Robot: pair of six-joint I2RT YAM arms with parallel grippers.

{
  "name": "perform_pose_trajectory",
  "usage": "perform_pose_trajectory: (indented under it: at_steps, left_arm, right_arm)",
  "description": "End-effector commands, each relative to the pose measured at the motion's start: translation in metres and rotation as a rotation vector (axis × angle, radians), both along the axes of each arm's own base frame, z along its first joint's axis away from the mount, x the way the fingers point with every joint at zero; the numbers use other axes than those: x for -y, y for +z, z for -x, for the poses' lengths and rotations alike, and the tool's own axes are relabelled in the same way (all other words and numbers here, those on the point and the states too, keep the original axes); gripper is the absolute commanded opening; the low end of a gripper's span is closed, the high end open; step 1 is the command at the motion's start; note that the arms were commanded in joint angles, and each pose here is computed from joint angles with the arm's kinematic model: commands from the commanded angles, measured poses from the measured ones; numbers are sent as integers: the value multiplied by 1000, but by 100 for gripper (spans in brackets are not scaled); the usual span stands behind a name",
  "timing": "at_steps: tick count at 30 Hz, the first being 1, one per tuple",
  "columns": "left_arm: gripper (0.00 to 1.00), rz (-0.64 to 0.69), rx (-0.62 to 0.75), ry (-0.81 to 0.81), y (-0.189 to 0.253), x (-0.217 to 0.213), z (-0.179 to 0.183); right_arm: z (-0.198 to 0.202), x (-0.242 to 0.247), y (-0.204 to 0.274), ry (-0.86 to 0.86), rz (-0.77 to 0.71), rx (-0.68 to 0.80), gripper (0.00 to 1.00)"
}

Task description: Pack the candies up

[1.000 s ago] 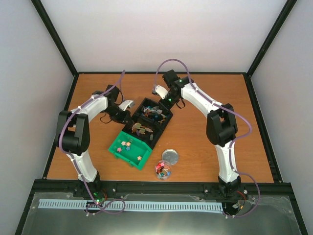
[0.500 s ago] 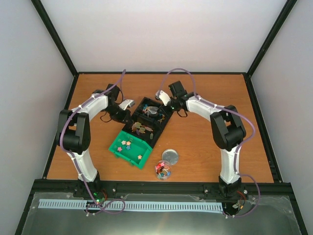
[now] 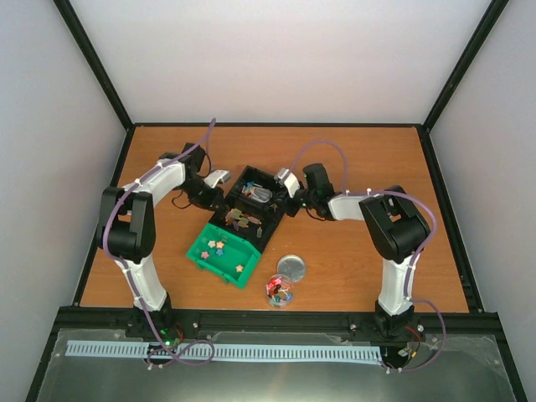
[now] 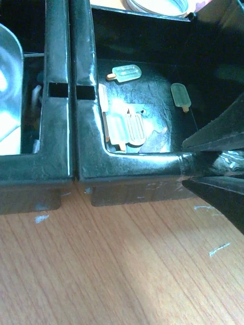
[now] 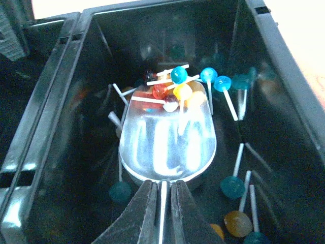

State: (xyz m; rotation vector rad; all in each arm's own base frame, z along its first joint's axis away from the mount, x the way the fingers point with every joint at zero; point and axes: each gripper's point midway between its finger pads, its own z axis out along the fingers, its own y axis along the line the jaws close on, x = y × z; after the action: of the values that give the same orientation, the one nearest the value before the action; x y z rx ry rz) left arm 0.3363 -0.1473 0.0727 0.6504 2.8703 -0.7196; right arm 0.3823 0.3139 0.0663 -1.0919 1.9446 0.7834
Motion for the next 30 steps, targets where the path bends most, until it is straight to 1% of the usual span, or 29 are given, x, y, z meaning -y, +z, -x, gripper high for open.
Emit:
perform_pose_trajectory:
  at_steps: [1,11,21,30]
  left_arm:
    - [1,-2,1,-83,-12,8,1]
    - [1,5,-13,-52,-13,6,-2]
    - [1,6,-14,-37,-10,3,-6]
    - [1,13,-21,-23,-10,3,-10]
  right_arm:
    - [3,-11,40,40,-204,99,3]
    - [11,8,57,36,-324,143,3]
    - [22,33,55,60,-358,163,3]
    - [42,39,76,134,-392,195,3]
